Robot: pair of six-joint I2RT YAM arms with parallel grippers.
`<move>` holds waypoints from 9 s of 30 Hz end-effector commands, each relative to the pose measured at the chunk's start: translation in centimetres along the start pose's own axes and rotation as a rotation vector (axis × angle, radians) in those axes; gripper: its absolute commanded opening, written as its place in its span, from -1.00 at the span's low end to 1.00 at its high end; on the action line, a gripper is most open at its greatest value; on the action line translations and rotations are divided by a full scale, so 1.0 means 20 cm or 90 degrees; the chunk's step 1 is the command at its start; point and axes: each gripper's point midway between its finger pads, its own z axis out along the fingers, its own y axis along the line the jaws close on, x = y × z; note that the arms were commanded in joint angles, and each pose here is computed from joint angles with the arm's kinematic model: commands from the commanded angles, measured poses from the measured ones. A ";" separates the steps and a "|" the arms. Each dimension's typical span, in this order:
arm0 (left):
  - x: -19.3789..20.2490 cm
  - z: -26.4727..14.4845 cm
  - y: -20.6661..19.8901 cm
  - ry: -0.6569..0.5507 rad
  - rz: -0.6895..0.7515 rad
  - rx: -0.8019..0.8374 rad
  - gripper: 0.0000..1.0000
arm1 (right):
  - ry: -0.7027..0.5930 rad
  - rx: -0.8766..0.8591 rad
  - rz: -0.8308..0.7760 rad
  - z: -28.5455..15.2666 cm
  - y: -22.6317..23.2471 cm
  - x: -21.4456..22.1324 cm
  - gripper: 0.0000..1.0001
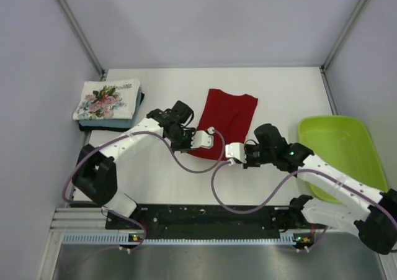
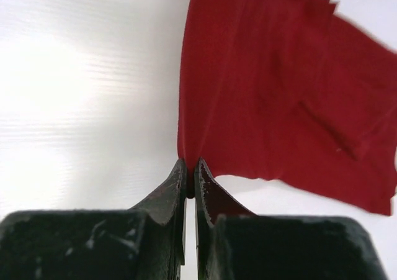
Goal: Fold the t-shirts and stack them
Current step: Grab one side of the 2/3 rectangular tshirt with both arms, then fold the long partially folded tshirt into a neat square, then smooth out wrinkles on the folded tshirt, then put the neatly folded tshirt into the corner of the board with the left arm
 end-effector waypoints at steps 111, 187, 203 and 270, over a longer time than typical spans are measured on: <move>-0.41 0.30 0.89 -0.159 -0.515 -0.098 -0.52 | -0.007 0.154 1.051 0.26 -0.37 0.42 -0.98; 0.53 -0.27 0.71 -0.031 -0.737 -0.188 -1.00 | 0.070 0.405 0.950 -0.34 -0.58 0.57 0.97; 1.07 -1.07 1.04 0.324 -0.549 -0.559 -1.00 | 0.097 0.411 0.934 -0.34 -0.55 0.61 0.97; 0.36 -0.53 0.60 -0.123 -0.491 -0.420 0.97 | 0.052 0.447 0.906 -0.42 -0.58 0.56 0.97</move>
